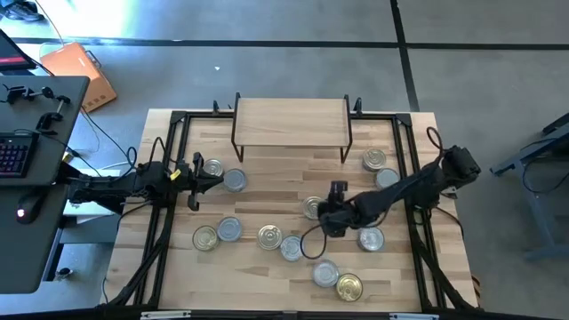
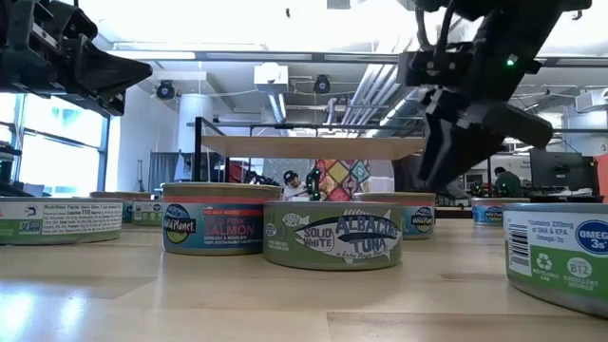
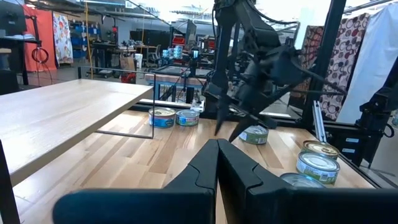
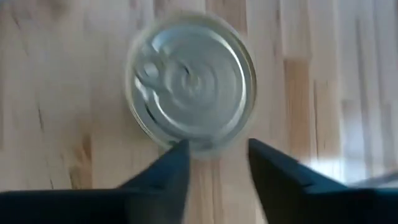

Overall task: Stack canned seafood by type on shelf
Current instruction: Put the bottom right blue tuna can on the shelf

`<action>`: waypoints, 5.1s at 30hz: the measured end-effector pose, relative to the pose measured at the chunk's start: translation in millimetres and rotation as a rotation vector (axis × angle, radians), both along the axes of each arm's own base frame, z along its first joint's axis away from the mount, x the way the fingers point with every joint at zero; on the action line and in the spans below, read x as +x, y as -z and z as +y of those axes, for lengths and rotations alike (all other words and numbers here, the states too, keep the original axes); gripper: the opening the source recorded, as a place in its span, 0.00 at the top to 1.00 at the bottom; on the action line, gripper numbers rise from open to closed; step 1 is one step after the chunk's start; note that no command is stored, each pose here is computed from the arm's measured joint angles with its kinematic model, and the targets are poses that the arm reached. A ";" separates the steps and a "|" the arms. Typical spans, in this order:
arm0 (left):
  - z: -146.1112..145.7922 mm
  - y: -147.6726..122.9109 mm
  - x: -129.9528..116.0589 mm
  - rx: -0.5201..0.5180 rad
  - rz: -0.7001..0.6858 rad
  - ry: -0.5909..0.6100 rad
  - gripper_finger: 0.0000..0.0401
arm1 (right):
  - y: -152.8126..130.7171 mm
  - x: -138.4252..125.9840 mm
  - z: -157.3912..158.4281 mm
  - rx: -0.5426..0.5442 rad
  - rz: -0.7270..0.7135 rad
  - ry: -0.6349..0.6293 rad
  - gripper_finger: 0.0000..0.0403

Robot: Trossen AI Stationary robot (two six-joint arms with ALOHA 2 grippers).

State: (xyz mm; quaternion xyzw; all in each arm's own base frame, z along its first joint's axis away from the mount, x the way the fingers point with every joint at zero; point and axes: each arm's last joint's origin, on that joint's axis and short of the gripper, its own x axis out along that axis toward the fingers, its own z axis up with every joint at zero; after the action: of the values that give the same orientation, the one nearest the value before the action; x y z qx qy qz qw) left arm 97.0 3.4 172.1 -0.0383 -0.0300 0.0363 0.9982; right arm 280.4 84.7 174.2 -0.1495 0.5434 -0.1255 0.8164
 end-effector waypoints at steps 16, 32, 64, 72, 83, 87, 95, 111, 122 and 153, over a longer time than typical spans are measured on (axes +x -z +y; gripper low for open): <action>-4.9 14.7 21.6 0.027 0.184 0.061 1.00 | 52.5 -17.7 -23.5 0.216 -0.198 -0.003 0.03; -13.4 16.8 65.1 0.058 0.405 0.083 1.00 | 73.8 -10.0 -43.4 0.262 -0.569 0.004 0.03; 0.6 68.8 187.6 0.133 0.677 0.055 1.00 | 99.9 25.6 -61.7 0.279 -0.684 -0.019 0.08; 1.7 77.3 210.1 0.153 0.705 0.078 1.00 | 93.4 42.0 -68.2 0.280 -0.646 -0.040 0.08; 1.8 73.6 211.0 0.168 0.698 0.077 1.00 | 93.4 41.7 -69.4 0.294 -0.654 -0.026 0.15; 2.0 72.9 211.5 0.166 0.711 0.071 1.00 | 94.7 39.5 -66.0 0.300 -0.658 0.009 0.21; 2.7 62.7 209.5 0.178 0.727 0.034 1.00 | 97.8 29.6 -51.5 0.314 -0.659 0.082 0.24; 2.9 61.0 203.7 0.177 0.778 0.038 1.00 | 71.2 13.4 -46.6 0.278 -0.551 0.114 0.32; 1.3 59.4 205.4 0.157 0.743 0.087 1.00 | 57.1 32.4 -71.6 0.204 -0.453 0.000 0.02; -7.5 56.1 197.6 0.213 0.821 0.062 1.00 | 80.1 60.6 -72.0 0.300 -0.570 -0.040 0.12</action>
State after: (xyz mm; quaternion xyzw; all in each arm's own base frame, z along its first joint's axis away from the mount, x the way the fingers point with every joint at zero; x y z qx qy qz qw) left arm 294.6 -4.0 115.9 0.0817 0.3674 0.0150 0.9263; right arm 341.0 12.7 94.1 0.0029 0.3024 -0.0650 0.9510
